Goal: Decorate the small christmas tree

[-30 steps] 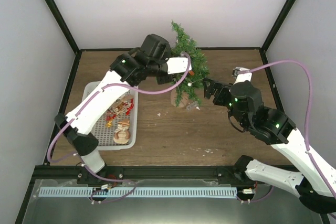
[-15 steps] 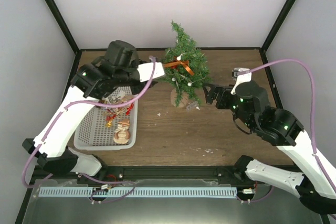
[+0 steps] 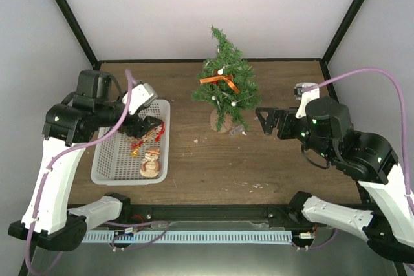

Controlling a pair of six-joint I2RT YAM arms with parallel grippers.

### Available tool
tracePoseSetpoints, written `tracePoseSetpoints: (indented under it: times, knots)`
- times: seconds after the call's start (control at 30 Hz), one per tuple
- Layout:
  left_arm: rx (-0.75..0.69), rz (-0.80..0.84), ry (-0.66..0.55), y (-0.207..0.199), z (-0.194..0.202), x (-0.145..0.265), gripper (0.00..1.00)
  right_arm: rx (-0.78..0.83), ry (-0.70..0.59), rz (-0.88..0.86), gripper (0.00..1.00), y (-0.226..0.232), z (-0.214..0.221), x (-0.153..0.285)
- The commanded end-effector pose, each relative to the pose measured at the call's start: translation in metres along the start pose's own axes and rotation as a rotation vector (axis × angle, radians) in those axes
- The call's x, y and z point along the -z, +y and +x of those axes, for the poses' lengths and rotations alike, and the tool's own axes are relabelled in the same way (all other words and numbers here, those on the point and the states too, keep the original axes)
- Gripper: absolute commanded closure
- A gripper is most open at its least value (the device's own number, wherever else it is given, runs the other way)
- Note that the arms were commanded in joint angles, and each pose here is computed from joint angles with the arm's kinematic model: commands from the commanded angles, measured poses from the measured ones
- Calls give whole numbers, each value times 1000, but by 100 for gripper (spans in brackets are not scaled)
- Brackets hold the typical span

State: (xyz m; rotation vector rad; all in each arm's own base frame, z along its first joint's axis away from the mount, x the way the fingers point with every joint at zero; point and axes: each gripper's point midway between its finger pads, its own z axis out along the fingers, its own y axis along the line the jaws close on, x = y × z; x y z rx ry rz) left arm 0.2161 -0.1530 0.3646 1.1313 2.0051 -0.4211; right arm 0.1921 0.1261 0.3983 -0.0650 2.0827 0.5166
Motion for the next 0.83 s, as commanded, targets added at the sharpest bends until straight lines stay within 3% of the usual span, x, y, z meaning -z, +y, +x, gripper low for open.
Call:
tracePoseSetpoints:
  times: [0.0, 0.23, 0.8]
  knots:
    - [165, 109, -17, -18, 19, 7, 29, -1, 7, -32, 0, -1, -3, 21]
    - [356, 152, -73, -17, 37, 8, 29, 7, 20, -50, 0, -1, 2, 27]
    - [389, 151, -65, -16, 46, 7, 29, 38, 52, -58, 0, 4, 9, 15]
